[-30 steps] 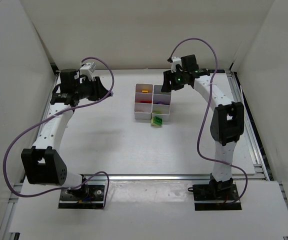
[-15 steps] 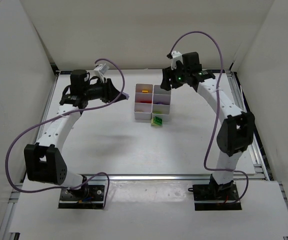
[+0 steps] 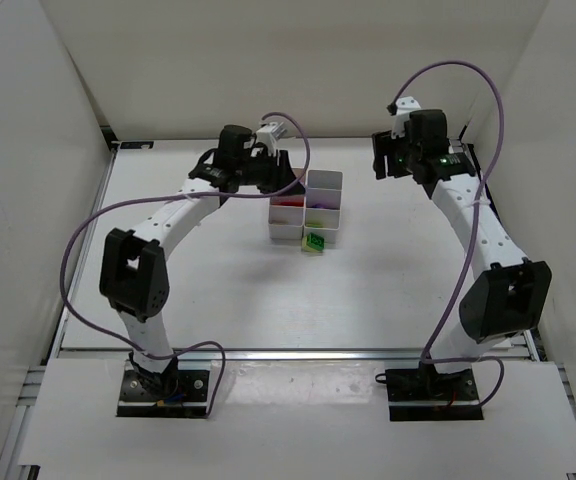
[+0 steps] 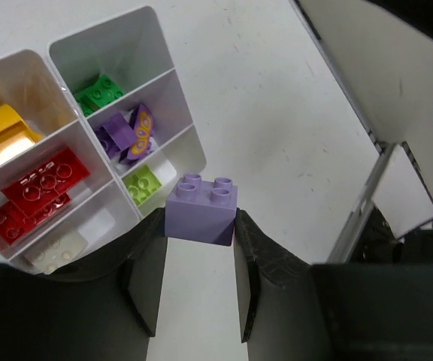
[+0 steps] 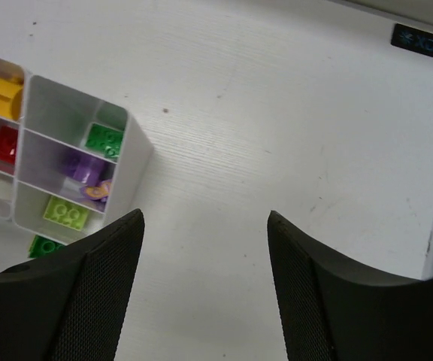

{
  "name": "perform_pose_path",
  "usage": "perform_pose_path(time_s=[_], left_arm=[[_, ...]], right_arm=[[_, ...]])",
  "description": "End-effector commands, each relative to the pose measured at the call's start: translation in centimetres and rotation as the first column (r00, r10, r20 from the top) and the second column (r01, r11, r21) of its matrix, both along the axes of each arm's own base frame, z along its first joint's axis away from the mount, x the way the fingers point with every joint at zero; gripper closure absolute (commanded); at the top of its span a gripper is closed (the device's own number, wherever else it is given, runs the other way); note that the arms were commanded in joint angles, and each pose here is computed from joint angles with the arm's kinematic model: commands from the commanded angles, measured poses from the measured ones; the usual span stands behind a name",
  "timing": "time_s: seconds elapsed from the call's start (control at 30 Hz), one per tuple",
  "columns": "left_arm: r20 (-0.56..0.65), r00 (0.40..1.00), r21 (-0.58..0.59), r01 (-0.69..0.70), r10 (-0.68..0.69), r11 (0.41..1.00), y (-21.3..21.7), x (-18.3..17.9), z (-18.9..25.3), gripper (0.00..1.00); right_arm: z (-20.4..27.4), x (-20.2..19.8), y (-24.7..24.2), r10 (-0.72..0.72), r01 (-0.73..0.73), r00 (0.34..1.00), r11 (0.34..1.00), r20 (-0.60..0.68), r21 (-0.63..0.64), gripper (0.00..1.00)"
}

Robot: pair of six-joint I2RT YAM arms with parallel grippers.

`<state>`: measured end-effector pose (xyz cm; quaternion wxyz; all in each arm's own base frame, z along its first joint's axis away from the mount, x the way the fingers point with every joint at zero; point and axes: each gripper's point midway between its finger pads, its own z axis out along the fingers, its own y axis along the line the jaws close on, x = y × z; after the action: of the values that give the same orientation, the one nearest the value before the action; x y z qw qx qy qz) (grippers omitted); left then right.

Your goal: Sort the legos into containers by color

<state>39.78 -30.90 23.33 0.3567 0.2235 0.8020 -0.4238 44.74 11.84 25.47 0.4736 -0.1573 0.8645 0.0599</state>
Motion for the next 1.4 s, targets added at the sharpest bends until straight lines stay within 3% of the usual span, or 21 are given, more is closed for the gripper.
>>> perform_pose_path(time_s=[0.0, 0.4, 0.6, 0.9, 1.0, 1.07, 1.37], left_arm=[[-0.001, 0.997, 0.008, -0.080, 0.080, 0.997, -1.8, 1.3, 0.7, 0.90], [-0.047, 0.985, 0.098, -0.160, 0.165, 0.982, -4.5, 3.6, -3.2, 0.89], [-0.028, 0.980, 0.130, -0.194, 0.199, 0.972, -5.0, 4.4, -3.8, 0.78], [-0.013, 0.985, 0.144, -0.166, 0.169, 0.976, -6.9, 4.5, -4.4, 0.77], [-0.014, 0.985, 0.152, -0.168, 0.172, 0.974, -7.0, 4.7, -4.8, 0.72], [-0.018, 0.983, 0.167, -0.178, 0.184, 0.970, -6.8, 4.7, -5.2, 0.61], [0.003, 0.980, 0.199, -0.197, 0.201, 0.960, -6.3, 5.2, -6.0, 0.45]], right_arm=[[2.0, -0.5, -3.0, -0.104, 0.104, 0.994, 0.994, 0.036, 0.018, 0.29], [1.8, -1.7, -5.4, -0.142, 0.141, 0.990, 0.989, 0.021, 0.044, 0.32], [1.6, -1.7, -5.4, -0.128, 0.127, 0.992, 0.990, 0.009, 0.067, 0.33], [1.1, -1.6, -5.8, -0.131, 0.130, 0.991, 0.989, -0.003, 0.075, 0.33], [1.0, -1.5, -5.9, -0.133, 0.133, 0.991, 0.988, -0.010, 0.082, 0.33], [0.8, -1.4, -5.9, -0.132, 0.133, 0.991, 0.988, -0.015, 0.083, 0.33], [0.4, -1.3, -5.9, -0.129, 0.131, 0.991, 0.987, -0.027, 0.093, 0.33]])
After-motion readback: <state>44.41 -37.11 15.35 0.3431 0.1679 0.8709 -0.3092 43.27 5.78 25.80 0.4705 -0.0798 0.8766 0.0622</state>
